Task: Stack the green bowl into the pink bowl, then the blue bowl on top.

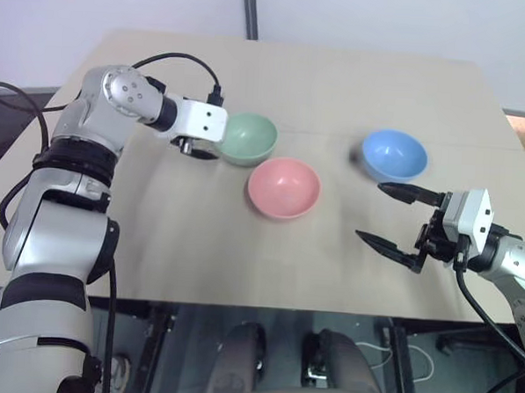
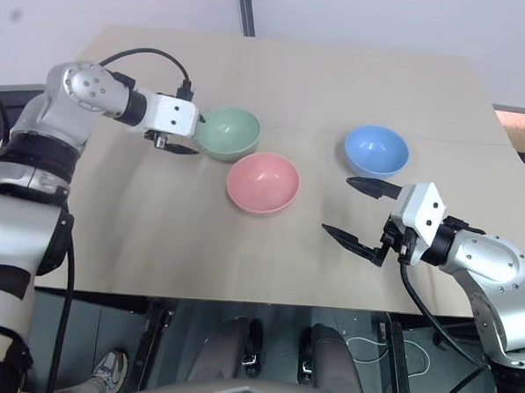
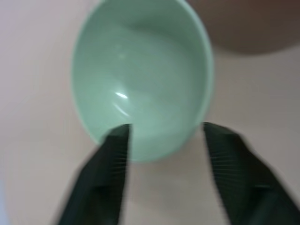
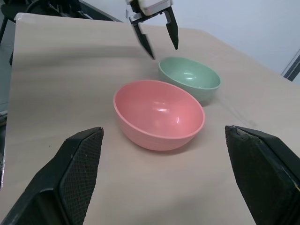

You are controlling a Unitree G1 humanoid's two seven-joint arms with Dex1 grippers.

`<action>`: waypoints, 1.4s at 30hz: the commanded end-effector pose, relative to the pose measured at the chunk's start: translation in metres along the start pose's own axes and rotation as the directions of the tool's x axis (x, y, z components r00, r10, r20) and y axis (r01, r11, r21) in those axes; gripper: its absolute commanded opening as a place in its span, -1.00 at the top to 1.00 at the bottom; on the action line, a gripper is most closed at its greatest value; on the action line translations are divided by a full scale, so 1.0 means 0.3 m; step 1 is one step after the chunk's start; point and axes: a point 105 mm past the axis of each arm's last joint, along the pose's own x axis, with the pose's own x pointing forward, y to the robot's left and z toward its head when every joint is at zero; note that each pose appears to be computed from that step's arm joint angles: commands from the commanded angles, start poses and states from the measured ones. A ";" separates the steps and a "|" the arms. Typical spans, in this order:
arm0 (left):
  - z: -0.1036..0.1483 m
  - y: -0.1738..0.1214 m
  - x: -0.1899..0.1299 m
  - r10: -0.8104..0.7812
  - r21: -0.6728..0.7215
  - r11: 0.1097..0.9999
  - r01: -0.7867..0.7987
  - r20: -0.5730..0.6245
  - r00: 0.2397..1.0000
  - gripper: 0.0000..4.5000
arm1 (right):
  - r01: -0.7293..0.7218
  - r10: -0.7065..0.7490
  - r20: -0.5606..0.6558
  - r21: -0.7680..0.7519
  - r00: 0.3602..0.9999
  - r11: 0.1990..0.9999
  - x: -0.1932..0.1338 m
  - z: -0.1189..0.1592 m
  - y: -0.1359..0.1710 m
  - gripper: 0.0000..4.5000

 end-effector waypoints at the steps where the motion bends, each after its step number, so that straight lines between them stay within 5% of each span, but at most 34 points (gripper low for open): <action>1: 0.036 0.038 -0.007 0.071 0.040 0.997 -0.072 0.013 0.997 -0.93 | -0.005 0.005 0.016 -0.027 1.000 1.000 -0.007 0.022 -0.002 -1.00; 11: 0.061 -0.004 0.135 0.039 0.139 0.990 -0.034 -0.038 0.999 -0.83 | 0.009 -0.009 0.003 -0.026 1.000 1.000 -0.018 0.013 -0.002 -1.00; 14: 0.075 -0.008 0.168 0.038 0.165 0.986 -0.030 -0.041 0.998 -0.36 | 0.019 -0.019 -0.003 -0.026 1.000 0.999 -0.024 0.010 -0.003 -1.00; 20: 0.096 0.004 0.194 0.047 0.178 0.983 -0.041 -0.026 0.999 0.99 | 0.036 -0.036 -0.017 -0.026 0.999 0.999 -0.039 0.002 -0.003 -1.00; 29: 0.265 0.049 0.069 0.064 0.173 0.978 -0.115 0.275 0.959 0.99 | 0.081 -0.082 -0.027 -0.029 0.996 0.996 -0.066 -0.003 -0.020 -1.00; 32: 0.358 0.001 -0.010 -0.019 0.222 0.972 -0.078 0.406 0.914 0.99 | 0.098 -0.100 -0.044 -0.034 0.994 0.995 -0.084 -0.009 -0.026 -1.00; 36: 0.397 -0.087 -0.056 -0.132 0.278 0.960 0.007 0.432 0.892 0.99 | 0.111 -0.113 -0.056 -0.036 0.992 0.993 -0.096 -0.017 -0.029 -1.00; 42: 0.407 -0.139 -0.058 -0.154 0.264 0.964 0.040 0.427 0.891 -0.08 | 0.127 -0.129 -0.057 -0.037 0.990 0.991 -0.093 -0.032 -0.037 -1.00</action>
